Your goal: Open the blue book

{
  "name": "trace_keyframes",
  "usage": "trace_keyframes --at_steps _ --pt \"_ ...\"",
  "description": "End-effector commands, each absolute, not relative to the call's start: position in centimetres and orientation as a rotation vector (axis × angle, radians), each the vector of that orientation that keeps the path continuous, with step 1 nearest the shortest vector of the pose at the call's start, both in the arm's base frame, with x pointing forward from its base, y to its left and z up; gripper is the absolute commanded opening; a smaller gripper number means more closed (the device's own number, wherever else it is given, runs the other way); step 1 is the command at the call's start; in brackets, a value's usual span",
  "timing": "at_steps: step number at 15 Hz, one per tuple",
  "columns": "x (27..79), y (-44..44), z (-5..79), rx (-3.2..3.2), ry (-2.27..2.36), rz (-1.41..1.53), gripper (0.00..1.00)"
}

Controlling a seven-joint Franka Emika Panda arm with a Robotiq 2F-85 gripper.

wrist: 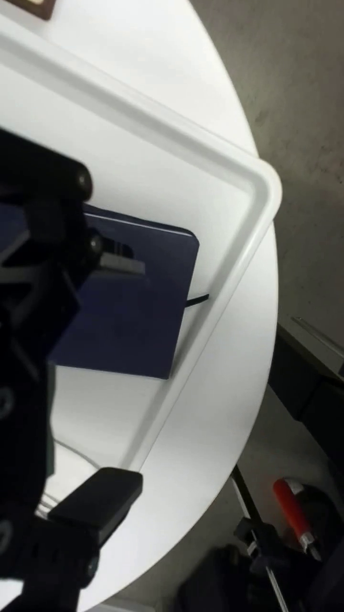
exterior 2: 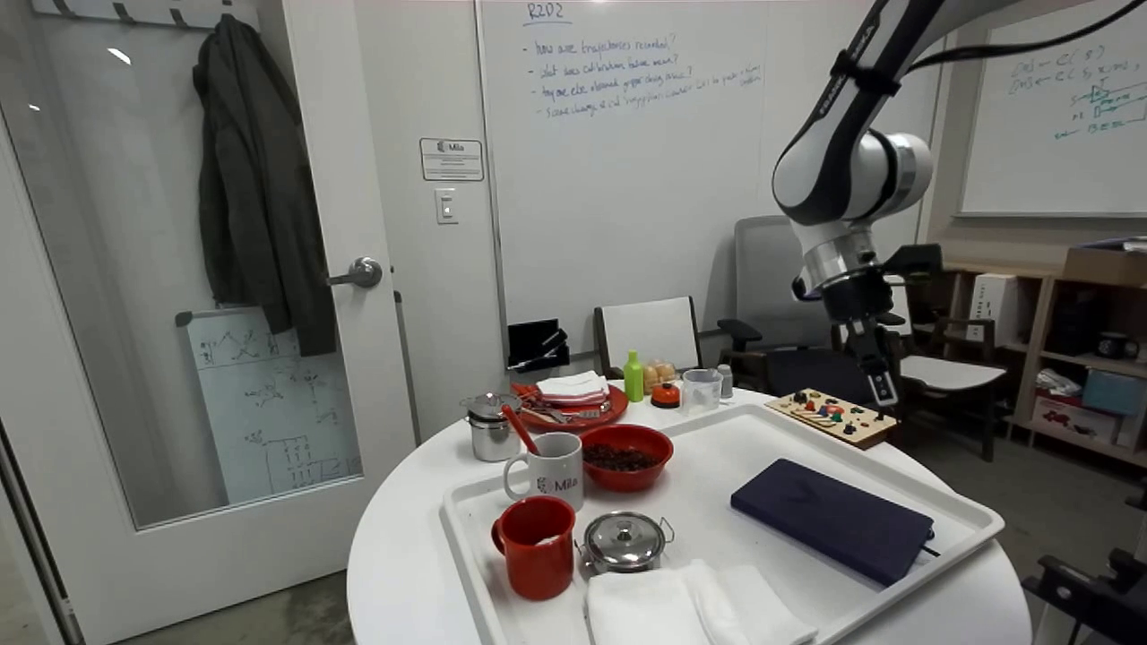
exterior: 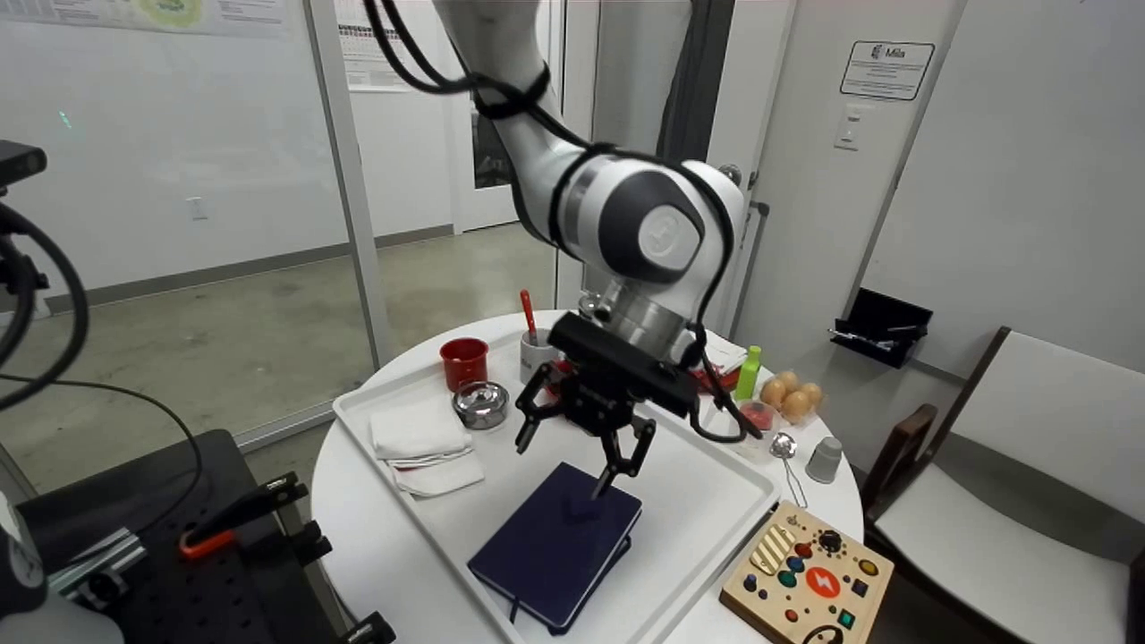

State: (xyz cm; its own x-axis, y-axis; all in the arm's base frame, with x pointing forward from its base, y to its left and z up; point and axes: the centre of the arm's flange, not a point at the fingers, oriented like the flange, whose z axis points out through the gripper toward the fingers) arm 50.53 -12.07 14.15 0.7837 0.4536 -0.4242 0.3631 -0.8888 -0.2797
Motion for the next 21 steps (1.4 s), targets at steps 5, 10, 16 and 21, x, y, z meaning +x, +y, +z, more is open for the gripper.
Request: trace_keyframes --at_steps 5,10,16,21 --pt "52.6 -13.2 8.1 -2.580 -0.634 0.926 1.00" --pt "52.7 -12.9 8.0 -2.674 -0.591 0.821 1.00" --pt "54.5 -16.2 4.7 -2.757 -0.371 0.611 1.00" --pt "54.8 -18.6 0.0 -2.603 -0.316 0.578 1.00"
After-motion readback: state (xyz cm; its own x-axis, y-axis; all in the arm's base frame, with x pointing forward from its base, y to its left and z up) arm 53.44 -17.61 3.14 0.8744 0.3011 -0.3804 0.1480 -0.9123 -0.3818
